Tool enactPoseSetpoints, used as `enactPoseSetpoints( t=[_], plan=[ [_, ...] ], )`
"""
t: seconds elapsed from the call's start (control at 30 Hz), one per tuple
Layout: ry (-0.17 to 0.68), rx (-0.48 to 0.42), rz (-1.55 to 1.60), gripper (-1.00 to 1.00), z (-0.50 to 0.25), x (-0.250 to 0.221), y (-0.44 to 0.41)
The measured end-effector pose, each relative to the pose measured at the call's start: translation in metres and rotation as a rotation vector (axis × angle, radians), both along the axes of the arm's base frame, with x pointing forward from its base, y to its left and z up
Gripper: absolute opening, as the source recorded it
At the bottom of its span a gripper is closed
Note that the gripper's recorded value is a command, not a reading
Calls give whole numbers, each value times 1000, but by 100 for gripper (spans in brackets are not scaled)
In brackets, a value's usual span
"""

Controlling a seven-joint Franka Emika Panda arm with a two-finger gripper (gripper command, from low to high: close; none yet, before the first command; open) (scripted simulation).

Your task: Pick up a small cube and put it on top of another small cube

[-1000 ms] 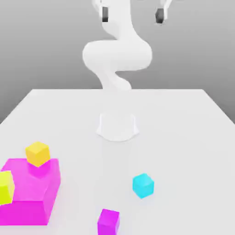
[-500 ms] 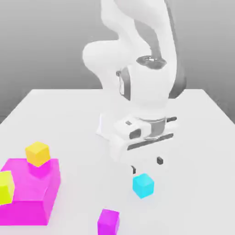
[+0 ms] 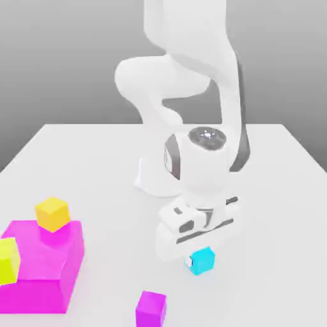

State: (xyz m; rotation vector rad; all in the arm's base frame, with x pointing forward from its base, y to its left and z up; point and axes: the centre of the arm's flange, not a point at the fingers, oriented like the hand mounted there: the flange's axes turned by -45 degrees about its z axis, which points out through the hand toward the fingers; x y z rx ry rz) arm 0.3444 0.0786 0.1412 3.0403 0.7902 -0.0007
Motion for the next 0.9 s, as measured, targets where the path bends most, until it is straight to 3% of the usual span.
enactPoseSetpoints(
  t=[0.17,0.4,0.6,0.77,0.8,0.9],
  plan=[
    [0,0,1,-100,42,-1,0],
    [-8,-11,-472,-100,114,29,-140],
    [-4,-2,-957,-100,181,-15,-287],
    [0,6,-1060,-100,147,-32,-315],
    [0,4,-1063,100,135,-34,-316],
    [0,4,-1063,100,135,-34,-316]
  ],
)
